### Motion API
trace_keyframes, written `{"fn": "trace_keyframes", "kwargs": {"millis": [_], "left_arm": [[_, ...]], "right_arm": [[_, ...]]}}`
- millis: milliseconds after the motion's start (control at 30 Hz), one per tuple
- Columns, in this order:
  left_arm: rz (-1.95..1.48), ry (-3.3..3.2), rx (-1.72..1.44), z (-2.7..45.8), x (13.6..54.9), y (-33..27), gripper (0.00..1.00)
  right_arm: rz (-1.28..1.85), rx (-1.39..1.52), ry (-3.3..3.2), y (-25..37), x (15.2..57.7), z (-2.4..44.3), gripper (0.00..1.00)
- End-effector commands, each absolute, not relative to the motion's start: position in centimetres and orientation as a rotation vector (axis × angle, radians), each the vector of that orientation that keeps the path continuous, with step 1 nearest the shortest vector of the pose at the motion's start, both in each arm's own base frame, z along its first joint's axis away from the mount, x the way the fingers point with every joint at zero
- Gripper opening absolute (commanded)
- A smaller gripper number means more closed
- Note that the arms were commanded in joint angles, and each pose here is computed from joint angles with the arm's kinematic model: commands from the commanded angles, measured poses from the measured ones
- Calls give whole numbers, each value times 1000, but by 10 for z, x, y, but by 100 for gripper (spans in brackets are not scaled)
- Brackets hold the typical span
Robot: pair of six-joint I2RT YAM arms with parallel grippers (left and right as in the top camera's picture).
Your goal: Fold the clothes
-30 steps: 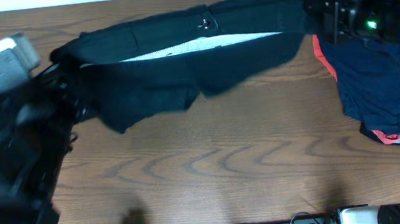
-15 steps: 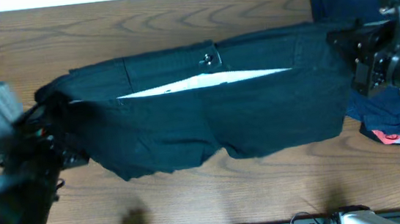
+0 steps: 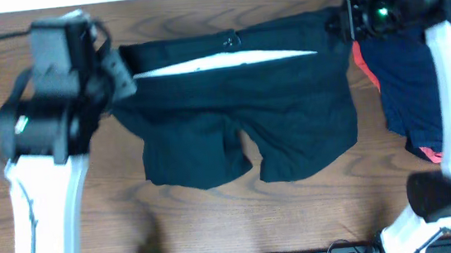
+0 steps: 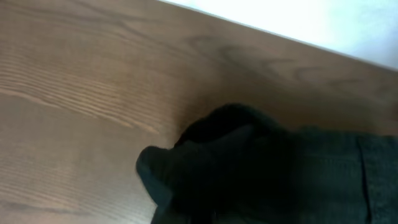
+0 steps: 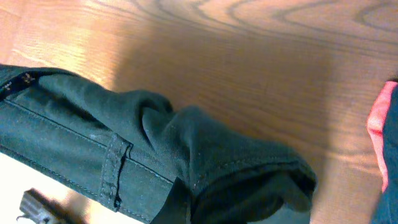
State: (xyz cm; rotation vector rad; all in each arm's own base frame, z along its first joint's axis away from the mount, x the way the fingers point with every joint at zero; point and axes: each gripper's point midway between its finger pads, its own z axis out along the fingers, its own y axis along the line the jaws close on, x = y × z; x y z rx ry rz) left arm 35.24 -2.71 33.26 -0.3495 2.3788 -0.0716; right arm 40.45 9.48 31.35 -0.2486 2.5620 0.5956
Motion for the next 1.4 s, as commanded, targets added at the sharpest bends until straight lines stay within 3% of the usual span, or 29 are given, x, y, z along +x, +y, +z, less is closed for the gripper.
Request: {"fn": "trace_keyframes", "kwargs": {"millis": [0,400,433,467,500,533,567,600,733,900,1367], "left_arm": [[229,2382,-478,306,378,20,6],[226,2377,-478,186,516,5,6],[216,2355,-479,179,528,4,13],[203,2324,-480,174,541,3,39],[194,2296,-474,171,551,2,59],[184,2270,-472,168,561,1,79],[178,2245,-462,167,569,0,96],[174,2221,-447,168,576,-1,98],[172,2185,-423,180,580,-1,98],[198,2254,-414,188,557,1,98],[211,2924,-349,127,410,-13,98]], "right_arm": [[297,-142,2652,43,445,265,1],[375,-246,2496,87,582,145,3],[378,-262,2453,94,595,139,17],[389,-282,2406,102,607,135,47],[402,-300,2364,109,616,134,78],[414,-318,2324,117,624,135,98],[430,-338,2283,125,630,137,99],[439,-354,2247,132,634,142,99],[440,-380,2187,147,637,162,99],[466,-351,2262,145,619,165,99],[497,-323,2861,129,492,107,99]]}}
